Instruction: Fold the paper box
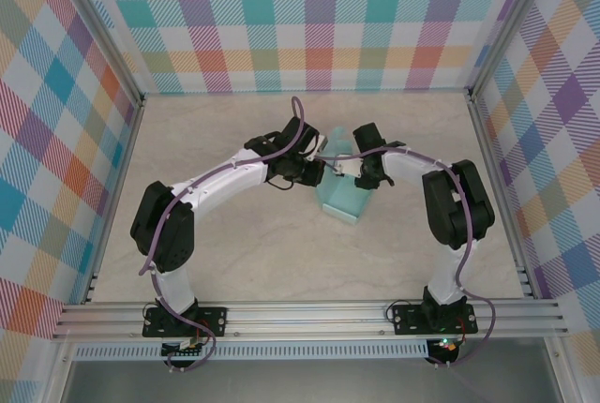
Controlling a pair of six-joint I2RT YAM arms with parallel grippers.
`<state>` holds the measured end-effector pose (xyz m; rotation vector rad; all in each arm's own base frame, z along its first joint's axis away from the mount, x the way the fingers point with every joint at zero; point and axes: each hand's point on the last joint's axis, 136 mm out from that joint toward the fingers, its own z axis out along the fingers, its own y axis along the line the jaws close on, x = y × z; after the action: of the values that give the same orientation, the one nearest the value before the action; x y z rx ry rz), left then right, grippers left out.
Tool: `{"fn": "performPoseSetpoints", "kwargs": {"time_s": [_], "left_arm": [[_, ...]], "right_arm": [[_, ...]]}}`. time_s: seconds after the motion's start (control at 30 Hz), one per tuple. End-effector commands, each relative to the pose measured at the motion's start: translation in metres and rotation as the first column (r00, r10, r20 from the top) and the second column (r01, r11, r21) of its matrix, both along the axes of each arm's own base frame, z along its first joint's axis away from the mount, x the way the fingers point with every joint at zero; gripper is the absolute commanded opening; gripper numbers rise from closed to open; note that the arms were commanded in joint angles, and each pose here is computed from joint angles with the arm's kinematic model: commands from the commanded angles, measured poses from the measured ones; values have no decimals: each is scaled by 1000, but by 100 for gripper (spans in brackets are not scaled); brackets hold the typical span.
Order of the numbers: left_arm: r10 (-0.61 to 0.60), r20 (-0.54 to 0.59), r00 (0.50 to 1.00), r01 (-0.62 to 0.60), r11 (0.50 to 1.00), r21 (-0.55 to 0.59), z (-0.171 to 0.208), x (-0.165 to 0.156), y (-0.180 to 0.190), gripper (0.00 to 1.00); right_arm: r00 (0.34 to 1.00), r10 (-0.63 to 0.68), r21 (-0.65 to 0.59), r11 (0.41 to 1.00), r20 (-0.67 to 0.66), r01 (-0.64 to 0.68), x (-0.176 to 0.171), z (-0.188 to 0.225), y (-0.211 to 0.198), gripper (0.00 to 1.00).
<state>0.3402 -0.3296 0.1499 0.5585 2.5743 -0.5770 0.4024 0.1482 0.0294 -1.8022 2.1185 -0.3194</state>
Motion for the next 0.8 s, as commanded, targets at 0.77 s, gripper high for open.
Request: {"fn": "performPoseSetpoints", "kwargs": {"time_s": [0.77], "left_arm": [[-52,-44,998,49,997,-63,3,-6,-18,0]], "right_arm": [[996,30,24,999,84,-32,17,5,16,39]]}}
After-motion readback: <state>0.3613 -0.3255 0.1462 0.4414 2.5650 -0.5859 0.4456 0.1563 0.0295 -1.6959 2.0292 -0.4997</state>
